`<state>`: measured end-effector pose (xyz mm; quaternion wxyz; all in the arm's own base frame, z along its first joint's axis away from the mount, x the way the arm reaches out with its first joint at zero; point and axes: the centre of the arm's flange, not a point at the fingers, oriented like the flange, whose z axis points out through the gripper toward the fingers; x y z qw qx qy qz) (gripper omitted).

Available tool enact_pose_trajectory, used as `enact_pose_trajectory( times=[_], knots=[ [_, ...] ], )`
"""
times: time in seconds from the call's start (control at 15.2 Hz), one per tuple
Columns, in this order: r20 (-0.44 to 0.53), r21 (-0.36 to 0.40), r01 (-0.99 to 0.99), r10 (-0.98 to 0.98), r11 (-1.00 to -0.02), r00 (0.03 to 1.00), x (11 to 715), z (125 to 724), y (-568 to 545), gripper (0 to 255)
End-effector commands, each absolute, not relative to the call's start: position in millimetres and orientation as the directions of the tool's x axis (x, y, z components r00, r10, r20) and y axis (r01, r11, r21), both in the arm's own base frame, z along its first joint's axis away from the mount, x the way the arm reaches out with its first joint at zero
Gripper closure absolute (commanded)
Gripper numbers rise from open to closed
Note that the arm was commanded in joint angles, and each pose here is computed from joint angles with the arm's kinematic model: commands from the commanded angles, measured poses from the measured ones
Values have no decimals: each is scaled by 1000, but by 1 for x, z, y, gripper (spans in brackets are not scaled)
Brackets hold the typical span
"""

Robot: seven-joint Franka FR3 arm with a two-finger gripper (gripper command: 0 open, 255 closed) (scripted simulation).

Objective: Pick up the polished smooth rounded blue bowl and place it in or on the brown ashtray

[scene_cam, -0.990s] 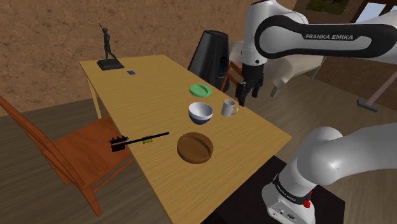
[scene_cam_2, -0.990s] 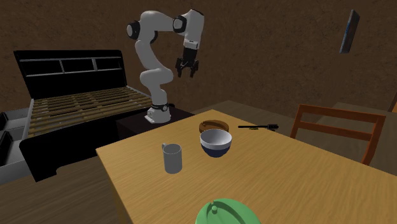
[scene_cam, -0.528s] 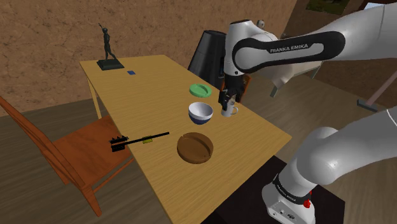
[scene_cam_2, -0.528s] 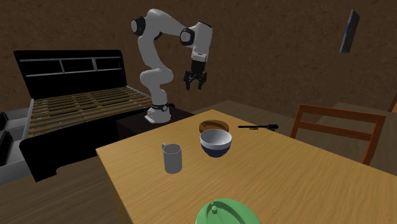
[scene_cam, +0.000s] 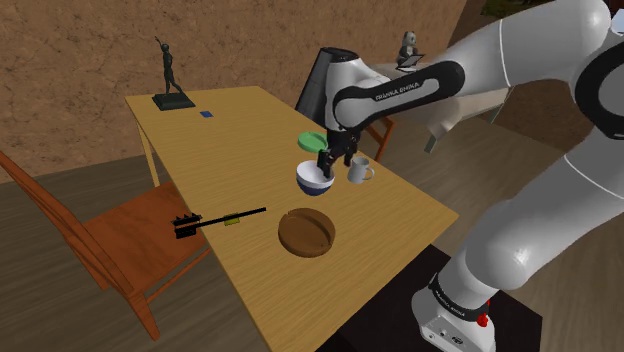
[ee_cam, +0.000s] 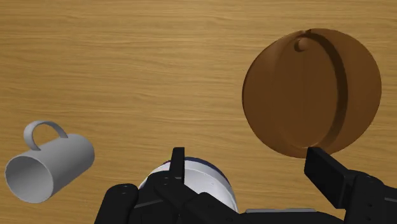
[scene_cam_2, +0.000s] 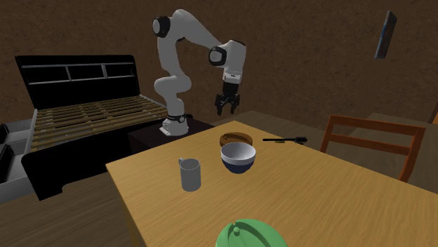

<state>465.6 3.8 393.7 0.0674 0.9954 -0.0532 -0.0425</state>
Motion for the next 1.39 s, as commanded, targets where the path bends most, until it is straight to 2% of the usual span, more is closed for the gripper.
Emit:
enact_pose_trajectory(
  times=[0.0,0.79,1.32],
  knots=[
    [-66,137,-103,-113,-985,991,485,379,2,0],
    [-3,130,-118,-119,-985,993,603,286,-2,0],
    [-2,130,-118,-119,-985,993,605,245,-7,0]
  ],
)
